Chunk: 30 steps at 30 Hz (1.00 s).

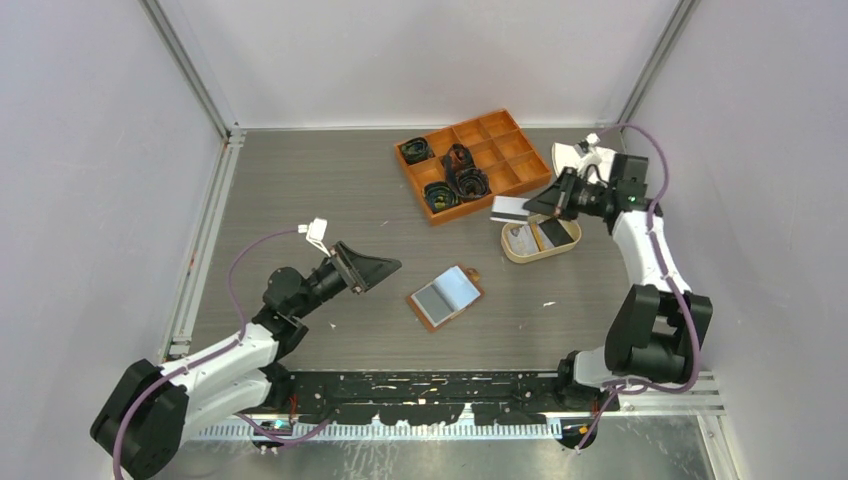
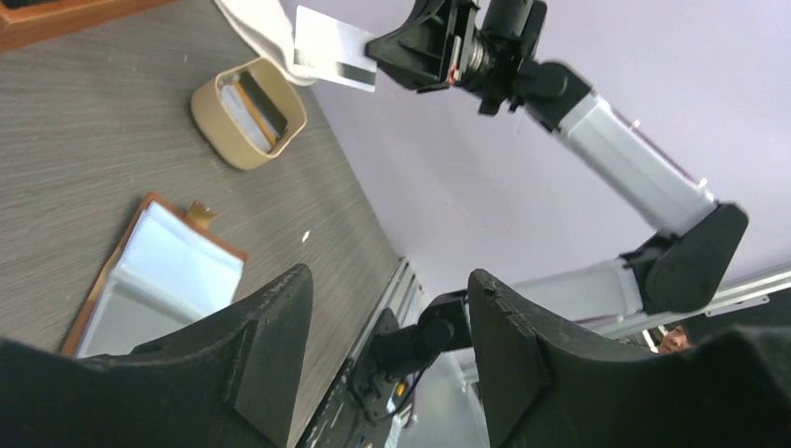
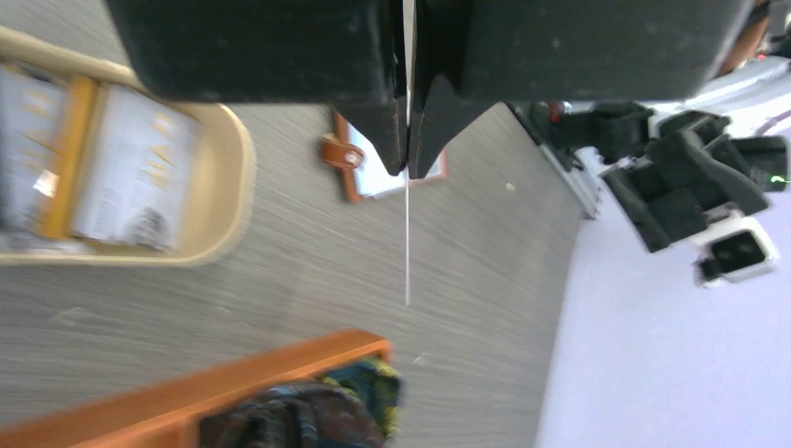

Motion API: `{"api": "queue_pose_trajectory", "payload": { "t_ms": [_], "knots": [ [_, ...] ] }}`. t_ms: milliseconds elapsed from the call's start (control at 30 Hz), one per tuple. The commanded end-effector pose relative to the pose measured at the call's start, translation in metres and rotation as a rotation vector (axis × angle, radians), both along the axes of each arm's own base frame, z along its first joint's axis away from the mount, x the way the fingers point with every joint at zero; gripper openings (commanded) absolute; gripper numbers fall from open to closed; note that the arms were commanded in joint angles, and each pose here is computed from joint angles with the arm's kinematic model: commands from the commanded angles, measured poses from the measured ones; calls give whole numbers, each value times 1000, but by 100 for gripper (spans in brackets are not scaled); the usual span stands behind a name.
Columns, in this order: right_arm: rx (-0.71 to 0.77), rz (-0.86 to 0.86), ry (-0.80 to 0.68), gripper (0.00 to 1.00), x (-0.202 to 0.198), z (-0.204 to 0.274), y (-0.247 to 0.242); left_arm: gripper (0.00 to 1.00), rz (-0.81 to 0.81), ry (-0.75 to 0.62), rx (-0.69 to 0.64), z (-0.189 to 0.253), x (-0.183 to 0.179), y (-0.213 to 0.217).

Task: Put the credit cards into the card holder
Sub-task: Pick up the credit card from the storage box.

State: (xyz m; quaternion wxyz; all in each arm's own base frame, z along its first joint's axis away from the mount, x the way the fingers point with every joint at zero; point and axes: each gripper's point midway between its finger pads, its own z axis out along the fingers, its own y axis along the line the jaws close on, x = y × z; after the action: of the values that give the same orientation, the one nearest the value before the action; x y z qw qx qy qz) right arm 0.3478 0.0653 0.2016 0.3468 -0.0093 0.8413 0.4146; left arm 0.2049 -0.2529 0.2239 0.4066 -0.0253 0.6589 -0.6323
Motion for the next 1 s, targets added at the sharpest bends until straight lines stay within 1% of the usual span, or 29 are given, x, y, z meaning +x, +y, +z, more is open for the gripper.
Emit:
{"api": "queue_pose_trajectory", "payload": {
  "t_ms": [0,67,100,200,300,467,500,600,733,833,967],
  "knots": [
    [254,68,-180,1,-1,78,55,63,79,-116,-192,66,9,2],
    [339,60,-197,1,-5,89,65,63,110,-123,-197,71,12,-3],
    [389,49,-179,1,-8,93,68,63,131,-125,-199,73,15,-6],
    [456,30,-171,1,-13,97,74,63,175,-126,-195,77,19,-20],
    [504,48,-173,1,-22,104,86,63,213,-135,-179,78,26,-37],
    [536,100,-164,1,-35,109,104,60,223,-148,-215,88,38,-60],
    [545,137,-159,1,-42,111,115,60,227,-144,-220,88,42,-64],
    [549,189,-163,1,-52,113,127,59,239,-137,-238,87,51,-74],
    [547,230,-169,1,-61,114,137,54,245,-161,-302,96,57,-79],
    [544,256,-171,1,-66,115,142,53,241,-174,-314,102,59,-84],
    [541,280,-173,1,-71,115,147,47,259,-189,-319,108,62,-83]
  ]
}}
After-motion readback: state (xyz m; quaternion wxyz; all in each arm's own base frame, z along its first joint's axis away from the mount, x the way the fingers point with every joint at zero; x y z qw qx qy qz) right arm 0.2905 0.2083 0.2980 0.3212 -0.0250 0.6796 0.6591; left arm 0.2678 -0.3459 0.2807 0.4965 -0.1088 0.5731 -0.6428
